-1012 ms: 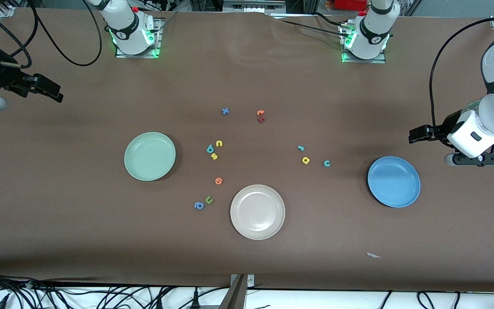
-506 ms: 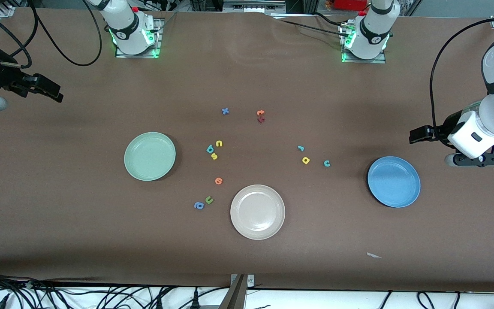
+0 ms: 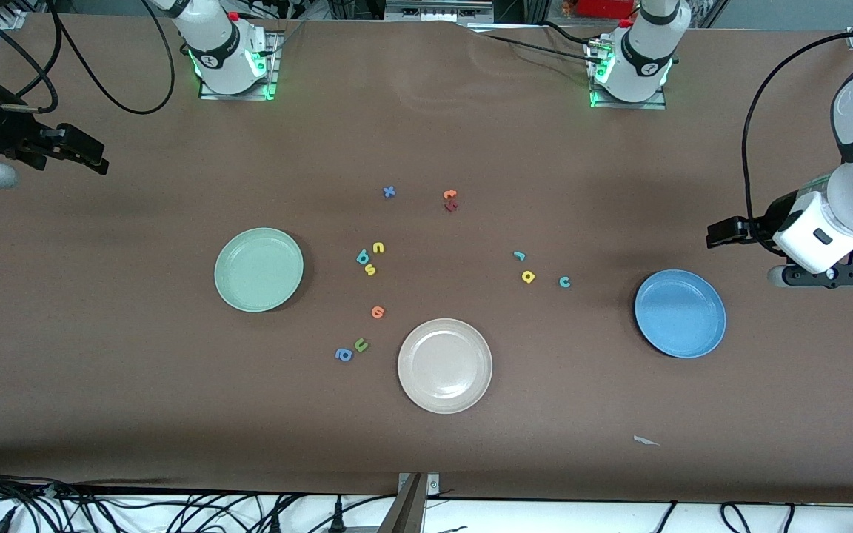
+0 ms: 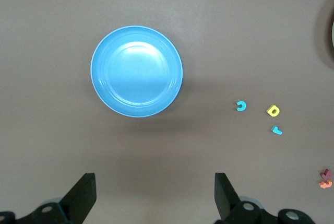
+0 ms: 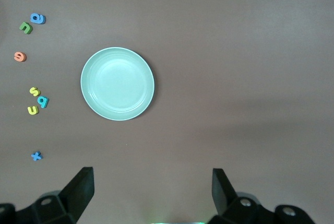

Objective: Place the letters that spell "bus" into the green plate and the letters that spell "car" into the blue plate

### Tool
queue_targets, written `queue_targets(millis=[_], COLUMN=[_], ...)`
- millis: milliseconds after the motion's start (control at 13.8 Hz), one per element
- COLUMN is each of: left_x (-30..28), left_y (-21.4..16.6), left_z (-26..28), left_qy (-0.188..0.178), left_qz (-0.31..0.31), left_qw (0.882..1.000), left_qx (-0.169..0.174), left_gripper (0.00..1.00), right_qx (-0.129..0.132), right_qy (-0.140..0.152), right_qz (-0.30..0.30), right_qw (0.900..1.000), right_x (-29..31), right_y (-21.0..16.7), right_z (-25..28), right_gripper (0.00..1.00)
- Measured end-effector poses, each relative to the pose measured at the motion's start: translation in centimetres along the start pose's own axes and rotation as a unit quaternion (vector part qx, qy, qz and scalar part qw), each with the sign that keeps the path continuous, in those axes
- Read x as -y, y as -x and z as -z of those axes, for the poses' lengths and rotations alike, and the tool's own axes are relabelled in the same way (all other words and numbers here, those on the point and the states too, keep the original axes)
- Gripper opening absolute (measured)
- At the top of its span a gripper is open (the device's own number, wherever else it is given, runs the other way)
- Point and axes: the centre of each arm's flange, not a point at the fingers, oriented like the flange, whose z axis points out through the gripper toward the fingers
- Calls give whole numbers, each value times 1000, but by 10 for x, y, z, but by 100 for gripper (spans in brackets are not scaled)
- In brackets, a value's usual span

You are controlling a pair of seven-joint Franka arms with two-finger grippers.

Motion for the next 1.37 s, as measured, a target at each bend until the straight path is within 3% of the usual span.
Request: queue_targets(millis=[1374], left_x=[0], left_y=[-1], left_z=[-3], left_qy=[0], left_qz=[0], left_qw=[1000], left_qx=[1], left_gripper=[100], right_qx=[-1], right_qy=[9], right_qz=[1], right_qw=[1000], right_x=[-2], right_y=[0], right_z=[0], right_gripper=[100])
